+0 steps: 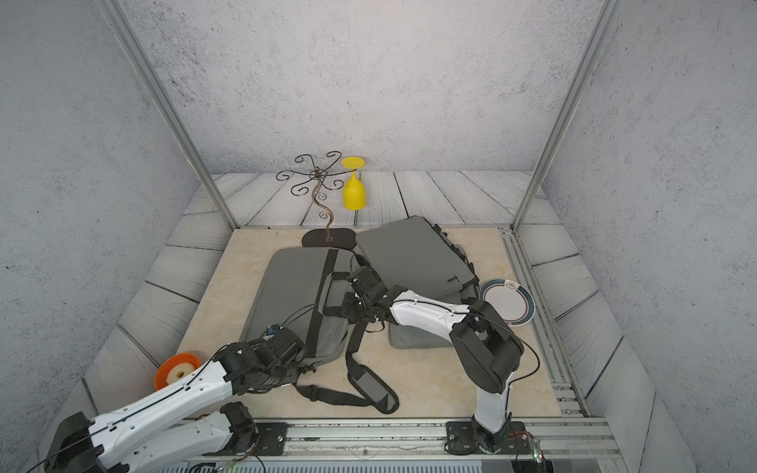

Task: Open the zippered laptop bag and take out the laptop
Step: Adjust the zippered laptop bag at the center of the board.

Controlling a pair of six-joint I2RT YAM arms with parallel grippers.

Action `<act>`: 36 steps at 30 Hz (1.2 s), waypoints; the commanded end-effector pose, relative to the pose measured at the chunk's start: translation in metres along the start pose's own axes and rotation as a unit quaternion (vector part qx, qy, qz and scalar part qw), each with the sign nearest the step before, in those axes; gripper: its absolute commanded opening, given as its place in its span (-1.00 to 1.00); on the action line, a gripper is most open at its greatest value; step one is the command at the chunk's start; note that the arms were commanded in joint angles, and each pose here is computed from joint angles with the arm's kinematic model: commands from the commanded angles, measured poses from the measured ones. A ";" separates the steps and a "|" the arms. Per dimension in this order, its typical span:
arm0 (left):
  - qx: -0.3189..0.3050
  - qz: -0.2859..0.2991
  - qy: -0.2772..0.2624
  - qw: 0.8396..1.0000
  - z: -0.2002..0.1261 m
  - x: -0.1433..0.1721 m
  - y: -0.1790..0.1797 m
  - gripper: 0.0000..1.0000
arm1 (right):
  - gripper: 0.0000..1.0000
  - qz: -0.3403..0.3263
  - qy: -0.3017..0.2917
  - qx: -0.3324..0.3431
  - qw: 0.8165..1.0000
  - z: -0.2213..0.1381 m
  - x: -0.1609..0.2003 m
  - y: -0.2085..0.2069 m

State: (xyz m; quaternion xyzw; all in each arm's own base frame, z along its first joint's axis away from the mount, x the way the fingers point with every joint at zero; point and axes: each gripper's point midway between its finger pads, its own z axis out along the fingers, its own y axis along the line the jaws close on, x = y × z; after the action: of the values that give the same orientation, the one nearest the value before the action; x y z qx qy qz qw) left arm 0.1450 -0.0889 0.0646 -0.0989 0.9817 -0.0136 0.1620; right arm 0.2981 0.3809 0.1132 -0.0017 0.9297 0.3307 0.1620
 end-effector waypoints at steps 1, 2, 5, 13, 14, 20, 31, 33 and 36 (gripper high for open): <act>-0.036 0.005 -0.001 0.999 0.005 -0.004 0.017 -0.58 | -1.00 -0.004 -0.050 -0.045 0.998 -0.035 -0.022 0.028; -0.033 0.006 -0.007 0.999 0.005 -0.009 0.016 -0.59 | -1.00 -0.004 -0.052 -0.043 0.998 -0.035 -0.022 0.026; -0.037 0.004 -0.015 0.999 0.002 -0.022 0.018 -0.67 | -1.00 -0.006 -0.055 -0.037 0.998 -0.035 -0.023 0.022; -0.021 -0.044 -0.009 0.999 -0.026 -0.029 0.022 -0.32 | -1.00 -0.016 -0.059 -0.022 0.998 -0.029 -0.023 0.014; -0.019 -0.055 -0.008 0.998 -0.032 -0.028 0.024 -0.17 | -1.00 -0.019 -0.059 -0.019 0.998 -0.027 -0.023 0.012; 0.005 -0.132 -0.036 0.991 -0.043 -0.035 0.039 0.30 | -1.00 -0.026 -0.051 -0.004 0.998 -0.017 -0.019 0.001; 0.051 -0.258 -0.036 0.964 -0.010 -0.057 0.045 0.48 | -1.00 -0.029 -0.045 0.009 0.999 -0.010 -0.019 -0.010; 0.070 -0.274 -0.028 0.959 -0.002 -0.056 0.041 0.47 | -1.00 -0.029 -0.042 0.010 0.999 -0.007 -0.020 -0.012; 0.076 -0.287 -0.015 0.955 0.008 -0.050 0.038 0.31 | -1.00 -0.031 -0.041 0.012 0.999 -0.004 -0.022 -0.015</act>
State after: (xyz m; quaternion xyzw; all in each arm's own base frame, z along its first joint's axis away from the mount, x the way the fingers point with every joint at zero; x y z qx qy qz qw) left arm 0.1835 -0.0347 0.0765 -0.3531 0.9120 -0.1071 0.1793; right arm 0.3038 0.3665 0.1077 -0.0154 0.9314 0.3137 0.1838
